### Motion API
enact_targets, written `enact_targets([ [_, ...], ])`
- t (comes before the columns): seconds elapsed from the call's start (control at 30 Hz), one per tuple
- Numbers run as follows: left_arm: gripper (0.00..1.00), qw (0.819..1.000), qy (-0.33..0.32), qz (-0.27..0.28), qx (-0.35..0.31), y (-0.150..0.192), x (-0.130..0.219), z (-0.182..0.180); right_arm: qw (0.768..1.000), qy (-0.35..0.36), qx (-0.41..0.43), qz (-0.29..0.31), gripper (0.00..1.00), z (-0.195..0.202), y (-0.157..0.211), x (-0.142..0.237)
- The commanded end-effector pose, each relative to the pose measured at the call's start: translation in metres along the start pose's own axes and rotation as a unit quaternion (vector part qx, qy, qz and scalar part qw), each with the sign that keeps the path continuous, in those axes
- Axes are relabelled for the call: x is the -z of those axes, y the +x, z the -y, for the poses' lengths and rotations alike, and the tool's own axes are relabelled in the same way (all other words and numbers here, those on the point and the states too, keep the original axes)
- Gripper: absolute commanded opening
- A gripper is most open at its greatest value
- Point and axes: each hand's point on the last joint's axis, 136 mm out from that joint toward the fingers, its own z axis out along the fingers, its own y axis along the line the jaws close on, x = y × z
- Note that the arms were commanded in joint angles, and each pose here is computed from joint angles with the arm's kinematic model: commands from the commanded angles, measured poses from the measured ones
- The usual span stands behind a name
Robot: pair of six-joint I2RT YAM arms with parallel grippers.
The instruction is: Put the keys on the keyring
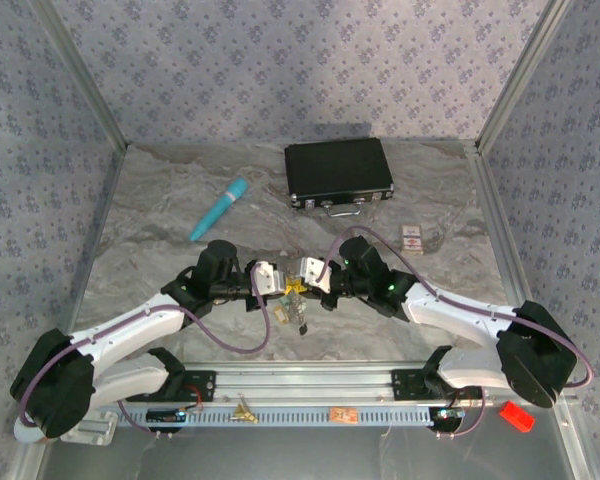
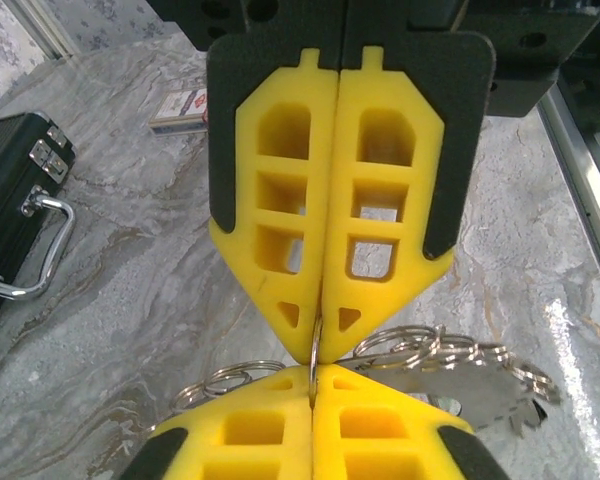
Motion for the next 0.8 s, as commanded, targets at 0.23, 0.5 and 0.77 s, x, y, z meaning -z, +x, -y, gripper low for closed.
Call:
enact_targets([
  [0.23,0.0,0.997,-0.065,0.036,-0.031,-0.034,0.013,-0.025,0.995,0.057,-0.022,0.073,0.28,0.023,-0.029,0.04],
  [0.5,0.0,0.988,-0.15,0.018,0.023,-0.048,0.039,-0.053,0.97,0.216,-0.06,0.094,0.26,0.069,-0.022,0.09],
  [0.77,0.0,0.954,-0.28,-0.007,0.104,-0.042,0.086,-0.094,0.974,0.156,-0.144,0.082,0.25,0.072,-0.04,0.074],
])
